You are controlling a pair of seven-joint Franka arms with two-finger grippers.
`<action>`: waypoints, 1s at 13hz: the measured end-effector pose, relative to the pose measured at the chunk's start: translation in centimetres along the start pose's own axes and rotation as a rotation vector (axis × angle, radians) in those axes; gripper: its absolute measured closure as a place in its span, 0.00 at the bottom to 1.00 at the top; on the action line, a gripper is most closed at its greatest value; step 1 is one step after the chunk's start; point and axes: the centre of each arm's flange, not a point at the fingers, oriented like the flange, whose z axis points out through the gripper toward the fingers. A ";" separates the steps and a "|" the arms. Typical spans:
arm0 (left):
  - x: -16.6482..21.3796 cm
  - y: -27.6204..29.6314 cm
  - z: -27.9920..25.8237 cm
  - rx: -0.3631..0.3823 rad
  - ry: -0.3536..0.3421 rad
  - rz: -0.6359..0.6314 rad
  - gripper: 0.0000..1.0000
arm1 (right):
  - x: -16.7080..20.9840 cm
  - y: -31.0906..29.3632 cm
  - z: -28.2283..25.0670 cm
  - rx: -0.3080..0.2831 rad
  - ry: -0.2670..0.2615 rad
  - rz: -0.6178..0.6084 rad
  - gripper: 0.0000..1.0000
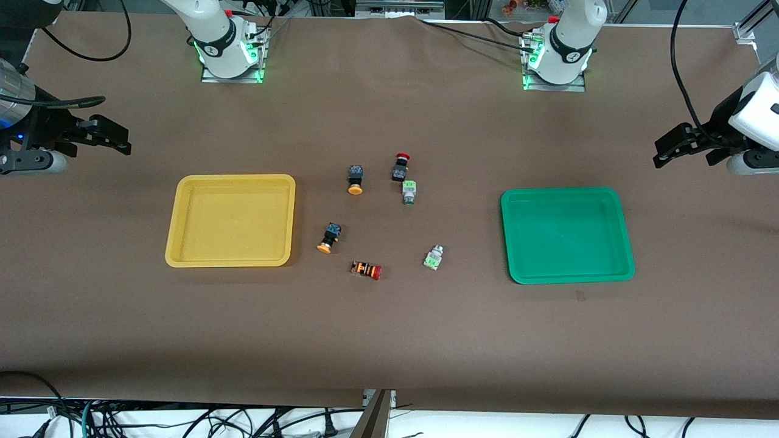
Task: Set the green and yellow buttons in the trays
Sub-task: 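Move both grippers out from rest toward the buttons between the trays, then grasp the yellow button with the right gripper while the left grasps green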
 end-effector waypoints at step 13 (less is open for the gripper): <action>4.6 13.9 12.8 -0.042 -0.004 0.059 0.00 | 9.2 -7.2 17.3 0.011 -0.105 -0.079 0.00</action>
